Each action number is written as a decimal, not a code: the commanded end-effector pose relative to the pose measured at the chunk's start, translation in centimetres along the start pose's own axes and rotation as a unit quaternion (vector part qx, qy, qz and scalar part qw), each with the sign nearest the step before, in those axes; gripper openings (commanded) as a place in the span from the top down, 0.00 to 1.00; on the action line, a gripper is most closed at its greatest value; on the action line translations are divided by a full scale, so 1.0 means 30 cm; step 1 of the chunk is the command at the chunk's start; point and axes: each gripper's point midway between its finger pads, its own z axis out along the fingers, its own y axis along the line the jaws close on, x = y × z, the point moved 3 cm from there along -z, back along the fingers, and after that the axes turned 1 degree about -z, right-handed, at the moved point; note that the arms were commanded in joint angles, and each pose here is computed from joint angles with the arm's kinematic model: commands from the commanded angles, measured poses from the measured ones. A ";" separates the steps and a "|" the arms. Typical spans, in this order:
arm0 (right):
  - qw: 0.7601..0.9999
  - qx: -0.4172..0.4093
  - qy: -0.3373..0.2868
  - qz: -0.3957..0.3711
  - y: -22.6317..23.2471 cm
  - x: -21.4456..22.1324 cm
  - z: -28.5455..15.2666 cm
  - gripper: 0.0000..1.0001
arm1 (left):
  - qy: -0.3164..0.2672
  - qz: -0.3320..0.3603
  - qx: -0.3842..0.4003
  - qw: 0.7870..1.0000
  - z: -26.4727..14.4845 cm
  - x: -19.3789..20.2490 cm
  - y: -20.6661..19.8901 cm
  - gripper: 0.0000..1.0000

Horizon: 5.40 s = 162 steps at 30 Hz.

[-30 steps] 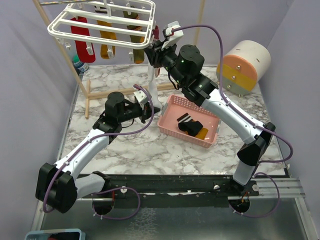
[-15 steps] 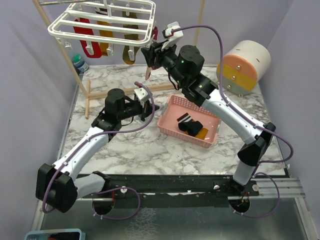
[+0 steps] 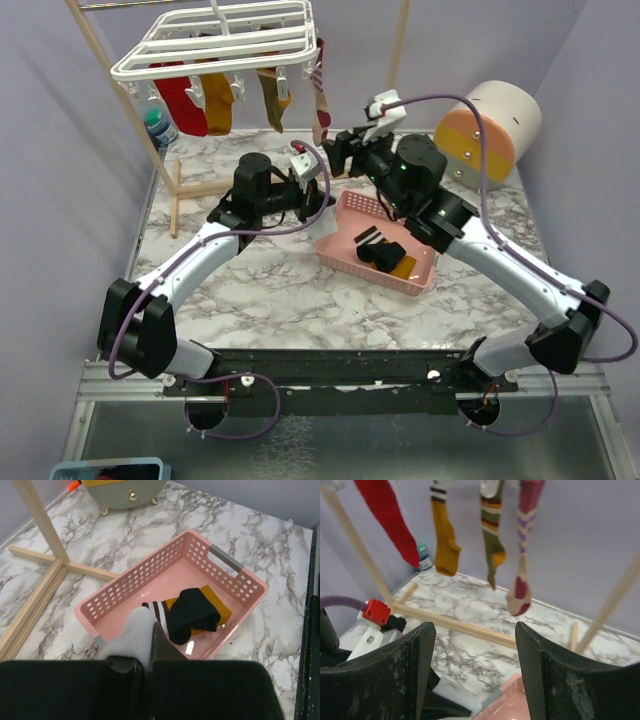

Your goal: Remove the socks clipped to the hanger

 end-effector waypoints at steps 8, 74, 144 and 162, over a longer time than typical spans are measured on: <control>0.956 0.286 -0.061 0.003 -0.493 -0.122 -0.381 0.26 | -0.021 0.015 0.122 0.992 0.260 -0.108 -0.137 1.00; 0.962 0.273 -0.027 -0.010 -0.536 -0.012 -0.406 0.06 | -0.040 -0.083 -0.231 0.969 -0.036 -0.090 0.391 0.03; 0.977 0.212 0.021 -0.027 -0.496 0.216 -0.156 0.06 | -0.097 -0.008 -0.047 0.994 0.279 -0.044 0.721 1.00; 0.973 0.225 -0.044 -0.008 -0.548 0.070 -0.308 0.05 | -0.089 0.011 0.089 0.992 0.296 -0.155 0.095 1.00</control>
